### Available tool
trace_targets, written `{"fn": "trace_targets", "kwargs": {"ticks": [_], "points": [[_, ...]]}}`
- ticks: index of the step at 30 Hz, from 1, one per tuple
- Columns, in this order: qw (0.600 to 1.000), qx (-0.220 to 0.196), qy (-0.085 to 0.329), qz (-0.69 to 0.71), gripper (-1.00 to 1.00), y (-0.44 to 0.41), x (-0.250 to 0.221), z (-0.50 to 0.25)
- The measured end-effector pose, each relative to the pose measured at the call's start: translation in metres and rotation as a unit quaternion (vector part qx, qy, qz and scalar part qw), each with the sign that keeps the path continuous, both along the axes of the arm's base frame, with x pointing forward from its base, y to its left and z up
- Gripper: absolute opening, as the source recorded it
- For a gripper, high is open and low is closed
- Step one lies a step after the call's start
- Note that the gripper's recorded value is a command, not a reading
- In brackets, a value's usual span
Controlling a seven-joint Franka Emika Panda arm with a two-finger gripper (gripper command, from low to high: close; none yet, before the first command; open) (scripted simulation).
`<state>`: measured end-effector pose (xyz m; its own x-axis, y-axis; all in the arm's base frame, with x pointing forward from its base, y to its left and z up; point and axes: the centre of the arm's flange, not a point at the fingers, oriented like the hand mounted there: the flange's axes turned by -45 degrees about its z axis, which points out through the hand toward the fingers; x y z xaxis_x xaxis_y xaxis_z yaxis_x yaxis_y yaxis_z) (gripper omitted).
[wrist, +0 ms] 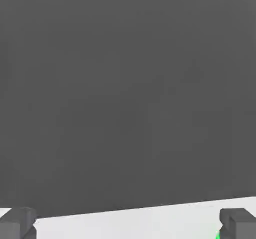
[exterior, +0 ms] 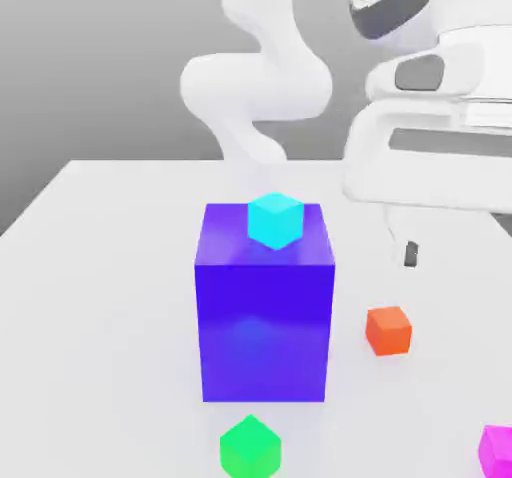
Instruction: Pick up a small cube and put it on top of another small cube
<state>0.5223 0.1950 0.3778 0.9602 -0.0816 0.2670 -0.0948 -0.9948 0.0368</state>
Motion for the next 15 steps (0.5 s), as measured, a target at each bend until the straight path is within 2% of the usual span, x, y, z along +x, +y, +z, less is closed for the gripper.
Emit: {"fn": "trace_targets", "kwargs": {"ticks": [5,11,15], "points": [[0.998,0.011,0.054,-0.01,0.0,0.038,-0.005,-0.081],[0.992,0.031,0.121,-0.021,0.0,0.088,-0.033,-0.172],[0.991,0.034,0.131,-0.023,0.0,0.095,-0.037,-0.234]]}}
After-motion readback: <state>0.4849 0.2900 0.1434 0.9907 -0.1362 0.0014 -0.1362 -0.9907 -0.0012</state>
